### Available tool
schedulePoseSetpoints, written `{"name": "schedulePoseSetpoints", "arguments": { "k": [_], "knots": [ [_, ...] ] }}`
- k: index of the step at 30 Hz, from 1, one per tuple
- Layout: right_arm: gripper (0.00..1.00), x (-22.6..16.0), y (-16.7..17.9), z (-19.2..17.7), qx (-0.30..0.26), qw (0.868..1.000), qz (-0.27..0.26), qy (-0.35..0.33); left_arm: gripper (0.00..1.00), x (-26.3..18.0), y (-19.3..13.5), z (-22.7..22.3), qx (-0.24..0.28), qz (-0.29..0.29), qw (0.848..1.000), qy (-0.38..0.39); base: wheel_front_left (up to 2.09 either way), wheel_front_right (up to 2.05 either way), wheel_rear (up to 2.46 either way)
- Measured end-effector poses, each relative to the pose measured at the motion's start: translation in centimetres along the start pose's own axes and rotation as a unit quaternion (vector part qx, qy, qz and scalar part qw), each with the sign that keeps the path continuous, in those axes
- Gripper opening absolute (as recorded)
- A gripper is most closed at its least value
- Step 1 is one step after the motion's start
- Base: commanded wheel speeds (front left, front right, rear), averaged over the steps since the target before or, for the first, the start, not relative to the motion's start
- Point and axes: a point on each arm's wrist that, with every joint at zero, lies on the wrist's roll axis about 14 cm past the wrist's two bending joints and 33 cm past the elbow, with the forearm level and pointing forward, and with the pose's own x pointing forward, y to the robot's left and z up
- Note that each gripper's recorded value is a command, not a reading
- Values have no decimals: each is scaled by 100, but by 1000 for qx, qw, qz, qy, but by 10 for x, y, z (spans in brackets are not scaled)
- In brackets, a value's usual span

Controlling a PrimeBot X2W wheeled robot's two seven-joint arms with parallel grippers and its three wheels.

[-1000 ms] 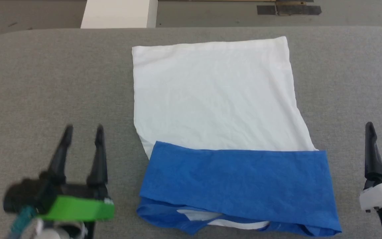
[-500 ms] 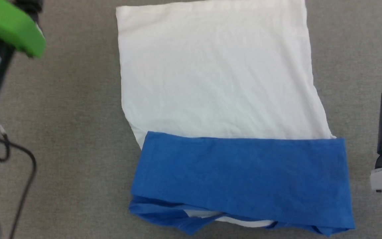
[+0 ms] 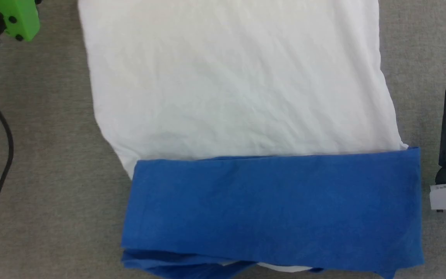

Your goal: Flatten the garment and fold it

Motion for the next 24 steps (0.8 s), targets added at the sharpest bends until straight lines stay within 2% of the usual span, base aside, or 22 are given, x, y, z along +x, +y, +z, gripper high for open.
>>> {"name": "schedulePoseSetpoints", "arguments": {
  "k": [9,10,11,14,17,19,24],
  "knots": [
    [100,-5,-27,-27,-11,999,-38,33,100,47,-11,-55,-39,-31,997,65,0,0,0],
    [100,-6,-29,-29,-13,998,-41,36,63,51,-13,-57,-42,-36,996,69,0,0,0],
    [100,-6,-31,-30,-15,998,-43,38,0,53,-14,-60,-41,-39,996,74,0,0,0],
    [100,-6,-34,-31,-20,998,-48,41,0,59,-22,-63,-36,-54,995,79,0,0,0],
    [100,0,-31,-16,-31,998,-43,24,0,59,-27,-61,-32,-60,995,69,0,0,0],
    [100,11,-24,9,-39,999,-35,-1,0,57,-28,-58,-29,-60,996,61,0,0,0],
    [100,46,8,97,-87,993,4,-76,0,46,-36,-53,-23,-65,996,52,0,0,0]
  ]
}}
